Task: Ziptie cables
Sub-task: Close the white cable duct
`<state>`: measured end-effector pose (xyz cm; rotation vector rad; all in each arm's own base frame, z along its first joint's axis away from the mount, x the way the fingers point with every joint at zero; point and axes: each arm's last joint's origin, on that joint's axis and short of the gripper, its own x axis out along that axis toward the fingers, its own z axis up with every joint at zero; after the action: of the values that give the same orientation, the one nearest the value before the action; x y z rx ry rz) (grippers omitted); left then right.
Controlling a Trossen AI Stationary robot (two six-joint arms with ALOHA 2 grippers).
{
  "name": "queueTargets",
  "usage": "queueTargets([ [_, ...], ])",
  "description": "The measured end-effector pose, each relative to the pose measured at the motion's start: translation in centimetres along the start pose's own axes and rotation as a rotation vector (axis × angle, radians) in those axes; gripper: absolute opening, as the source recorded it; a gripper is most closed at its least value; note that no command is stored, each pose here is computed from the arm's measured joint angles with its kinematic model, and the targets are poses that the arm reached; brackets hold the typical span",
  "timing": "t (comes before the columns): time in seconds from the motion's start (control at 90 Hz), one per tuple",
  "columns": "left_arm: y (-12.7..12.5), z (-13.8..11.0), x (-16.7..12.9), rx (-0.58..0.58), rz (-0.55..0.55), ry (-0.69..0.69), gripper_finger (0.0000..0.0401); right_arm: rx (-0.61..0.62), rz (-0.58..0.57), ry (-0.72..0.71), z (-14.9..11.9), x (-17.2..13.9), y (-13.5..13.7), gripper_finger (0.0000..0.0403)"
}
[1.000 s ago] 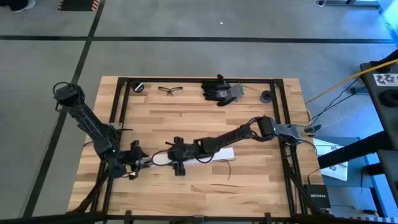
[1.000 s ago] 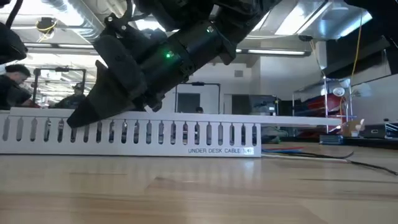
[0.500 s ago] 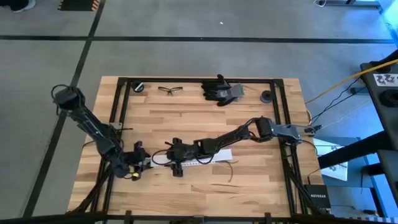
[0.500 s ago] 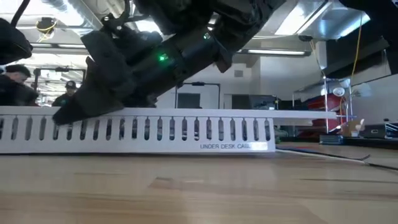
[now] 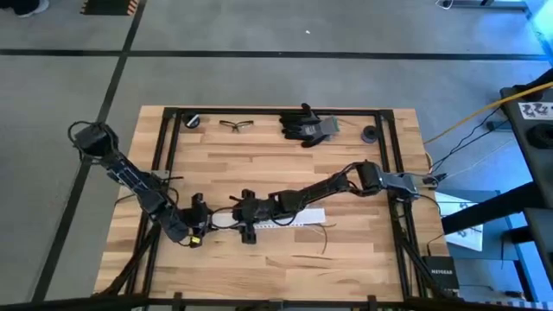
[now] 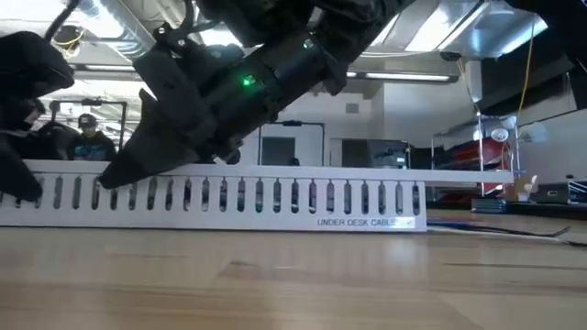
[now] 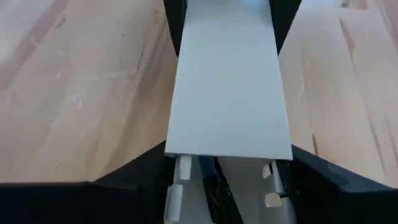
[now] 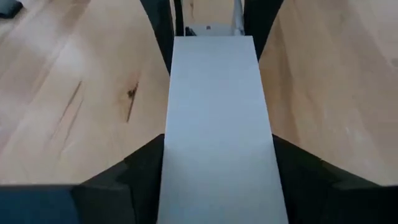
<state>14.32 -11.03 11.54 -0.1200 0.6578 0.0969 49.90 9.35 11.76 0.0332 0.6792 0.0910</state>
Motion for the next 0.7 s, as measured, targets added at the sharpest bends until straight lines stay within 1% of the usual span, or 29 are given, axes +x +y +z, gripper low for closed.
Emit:
queueTargets([
  [0.122,0.3,0.9,0.5,0.011,-0.018,0.063,0.0224,-0.007,-0.002,0.017,-0.1,-0.1,0.0,0.0225],
  [0.244,-0.2,2.3,0.4,0.055,-0.046,0.146,0.0224,-0.006,0.006,0.024,-0.2,-0.1,0.0,0.0225],
  [0.322,-0.4,3.1,-0.2,0.084,-0.025,0.217,0.0224,-0.005,0.004,0.014,0.0,-0.1,0.0,0.0225],
  [0.411,-0.5,3.8,-1.1,0.097,0.01,0.262,0.0224,-0.014,-0.001,0.004,0.2,-0.2,0.0,0.0225],
  [0.567,-0.5,3.9,-1.6,0.112,0.012,0.271,0.0224,-0.018,0.0,-0.01,0.3,-0.2,0.0,0.0225],
  [0.7,-0.3,4.1,-0.9,0.119,0.002,0.276,0.023,-0.018,0.0,-0.001,0.1,-0.1,0.0,0.0225],
])
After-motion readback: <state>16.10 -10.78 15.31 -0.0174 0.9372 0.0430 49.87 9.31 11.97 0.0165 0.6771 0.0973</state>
